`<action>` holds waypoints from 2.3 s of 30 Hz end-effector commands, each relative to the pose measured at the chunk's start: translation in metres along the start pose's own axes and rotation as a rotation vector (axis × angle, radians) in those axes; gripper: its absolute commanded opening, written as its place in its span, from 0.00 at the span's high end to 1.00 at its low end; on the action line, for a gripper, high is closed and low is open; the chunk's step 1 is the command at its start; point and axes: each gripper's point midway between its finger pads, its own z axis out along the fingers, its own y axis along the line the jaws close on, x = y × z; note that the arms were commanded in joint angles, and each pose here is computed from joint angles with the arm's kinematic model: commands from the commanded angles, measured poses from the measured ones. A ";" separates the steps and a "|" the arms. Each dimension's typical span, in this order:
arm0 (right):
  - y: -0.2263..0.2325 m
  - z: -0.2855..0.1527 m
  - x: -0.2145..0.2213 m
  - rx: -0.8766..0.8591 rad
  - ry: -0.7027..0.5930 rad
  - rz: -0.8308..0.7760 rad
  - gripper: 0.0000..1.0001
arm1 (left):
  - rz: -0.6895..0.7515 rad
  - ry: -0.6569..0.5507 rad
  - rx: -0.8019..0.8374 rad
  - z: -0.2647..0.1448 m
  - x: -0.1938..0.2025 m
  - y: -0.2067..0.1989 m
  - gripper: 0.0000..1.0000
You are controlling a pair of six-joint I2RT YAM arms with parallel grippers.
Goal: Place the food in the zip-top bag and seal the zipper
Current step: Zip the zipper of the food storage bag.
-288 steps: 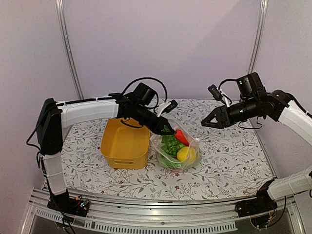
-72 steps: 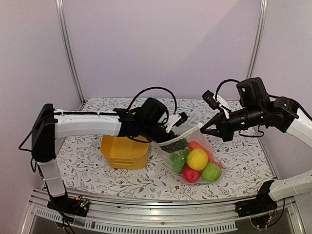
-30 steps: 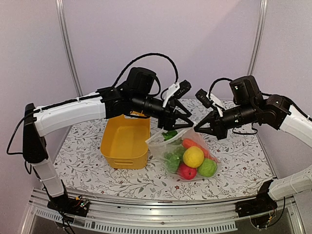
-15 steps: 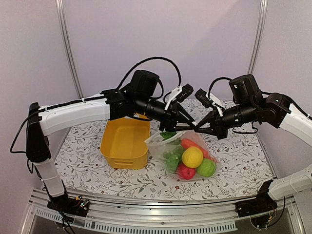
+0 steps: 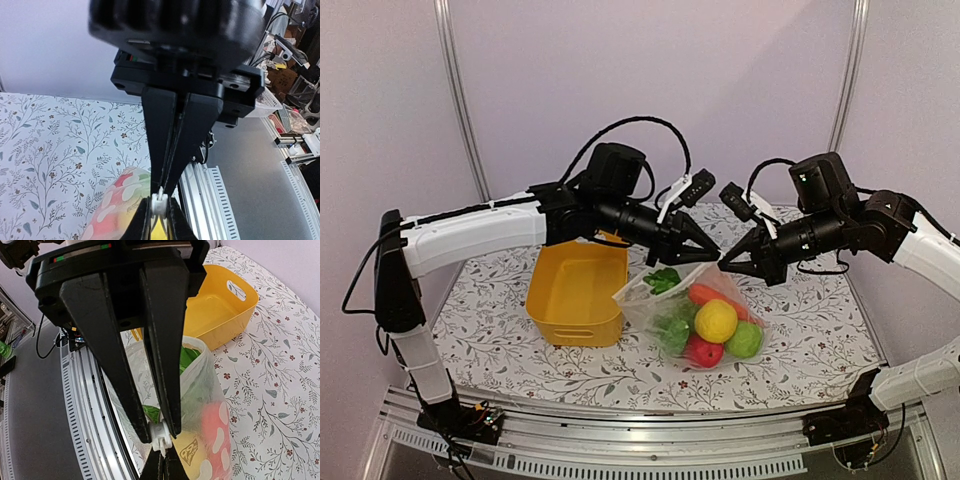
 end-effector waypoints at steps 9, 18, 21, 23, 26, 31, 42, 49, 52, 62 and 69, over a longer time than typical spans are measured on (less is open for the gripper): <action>-0.006 -0.017 -0.018 0.083 -0.068 -0.028 1.00 | -0.095 0.039 -0.006 -0.008 0.025 0.013 0.97; -0.033 -0.035 -0.022 0.205 -0.103 0.009 1.00 | -0.149 0.092 -0.054 -0.023 0.044 0.016 1.00; -0.044 -0.045 -0.020 0.260 -0.110 0.021 1.00 | -0.172 0.120 -0.094 -0.031 0.055 0.019 1.00; -0.052 -0.048 -0.017 0.293 -0.108 0.025 1.00 | -0.187 0.137 -0.116 -0.036 0.061 0.021 1.00; -0.060 -0.052 -0.011 0.325 -0.097 0.036 1.00 | -0.205 0.158 -0.149 -0.043 0.071 0.023 1.00; -0.071 -0.051 0.000 0.358 -0.077 0.058 1.00 | -0.228 0.179 -0.189 -0.053 0.084 0.026 1.00; -0.087 -0.055 0.012 0.411 -0.059 0.085 1.00 | -0.278 0.226 -0.255 -0.070 0.117 0.029 1.00; -0.094 -0.058 0.014 0.430 -0.060 0.097 1.00 | -0.311 0.247 -0.285 -0.081 0.138 0.033 1.00; -0.097 -0.058 0.015 0.437 -0.058 0.102 1.00 | -0.317 0.252 -0.290 -0.083 0.142 0.033 1.00; -0.098 -0.053 0.014 0.419 -0.059 0.117 1.00 | -0.320 0.249 -0.285 -0.080 0.146 0.038 1.00; -0.098 -0.051 0.013 0.409 -0.061 0.119 1.00 | -0.320 0.224 -0.283 -0.078 0.138 0.041 0.76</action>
